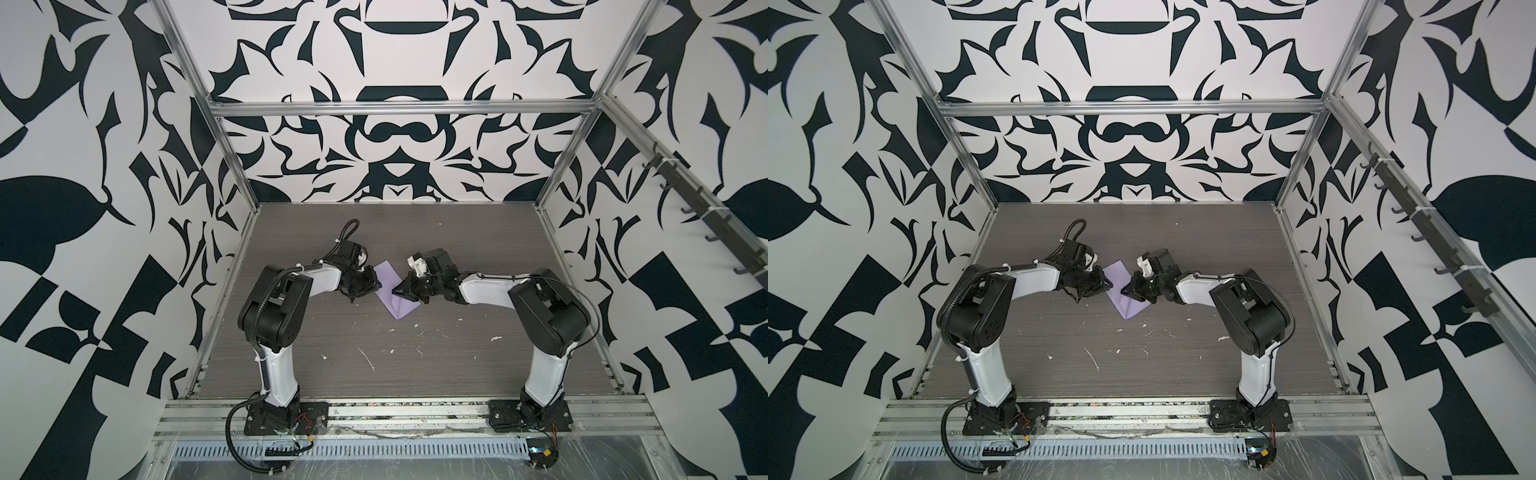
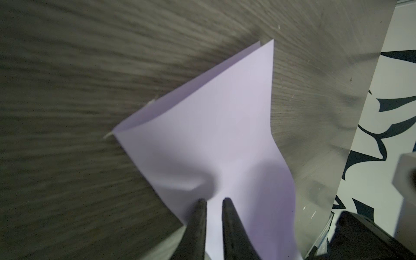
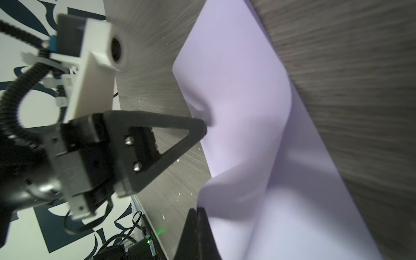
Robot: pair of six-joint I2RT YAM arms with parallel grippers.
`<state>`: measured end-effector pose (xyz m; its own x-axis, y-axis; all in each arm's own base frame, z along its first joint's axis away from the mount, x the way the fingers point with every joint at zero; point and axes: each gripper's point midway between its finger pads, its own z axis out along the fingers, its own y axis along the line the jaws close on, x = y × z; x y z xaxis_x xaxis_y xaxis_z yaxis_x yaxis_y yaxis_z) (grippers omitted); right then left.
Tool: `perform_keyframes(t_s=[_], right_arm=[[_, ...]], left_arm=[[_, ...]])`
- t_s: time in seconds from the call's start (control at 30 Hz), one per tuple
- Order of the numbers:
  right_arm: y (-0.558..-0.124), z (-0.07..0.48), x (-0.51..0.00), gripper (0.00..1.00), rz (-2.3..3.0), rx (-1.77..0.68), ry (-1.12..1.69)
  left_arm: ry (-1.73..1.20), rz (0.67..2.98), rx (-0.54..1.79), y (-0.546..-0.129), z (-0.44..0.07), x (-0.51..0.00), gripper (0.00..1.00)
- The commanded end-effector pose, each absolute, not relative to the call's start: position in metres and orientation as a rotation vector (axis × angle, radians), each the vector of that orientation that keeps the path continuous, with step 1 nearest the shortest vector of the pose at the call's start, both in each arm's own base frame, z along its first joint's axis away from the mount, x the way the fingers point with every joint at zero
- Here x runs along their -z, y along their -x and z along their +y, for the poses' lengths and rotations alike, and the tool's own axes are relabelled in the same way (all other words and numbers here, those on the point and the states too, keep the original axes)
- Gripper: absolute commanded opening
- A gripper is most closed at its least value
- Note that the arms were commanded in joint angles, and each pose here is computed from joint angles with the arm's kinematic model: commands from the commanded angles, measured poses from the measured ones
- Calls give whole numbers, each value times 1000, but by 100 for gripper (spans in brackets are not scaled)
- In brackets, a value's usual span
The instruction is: Fold a paper plane with a square sheet of paper (pick it up from the middle)
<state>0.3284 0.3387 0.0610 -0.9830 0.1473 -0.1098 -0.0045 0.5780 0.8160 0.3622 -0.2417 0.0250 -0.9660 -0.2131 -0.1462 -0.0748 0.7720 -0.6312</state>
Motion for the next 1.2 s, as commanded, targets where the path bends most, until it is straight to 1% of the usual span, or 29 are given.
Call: perform_keyframes(t_s=[0.0, 0.27, 1.17], right_arm=[[-342, 353, -77, 0, 2559, -1388, -96], [-340, 357, -59, 0, 2586, -1372, -97], [-345, 356, -37, 0, 2585, -1341, -157]], left_arm=[[279, 2860, 877, -344, -227, 6, 18], [279, 2855, 882, -345, -228, 4, 18], [290, 2861, 884, -344, -227, 7, 18]])
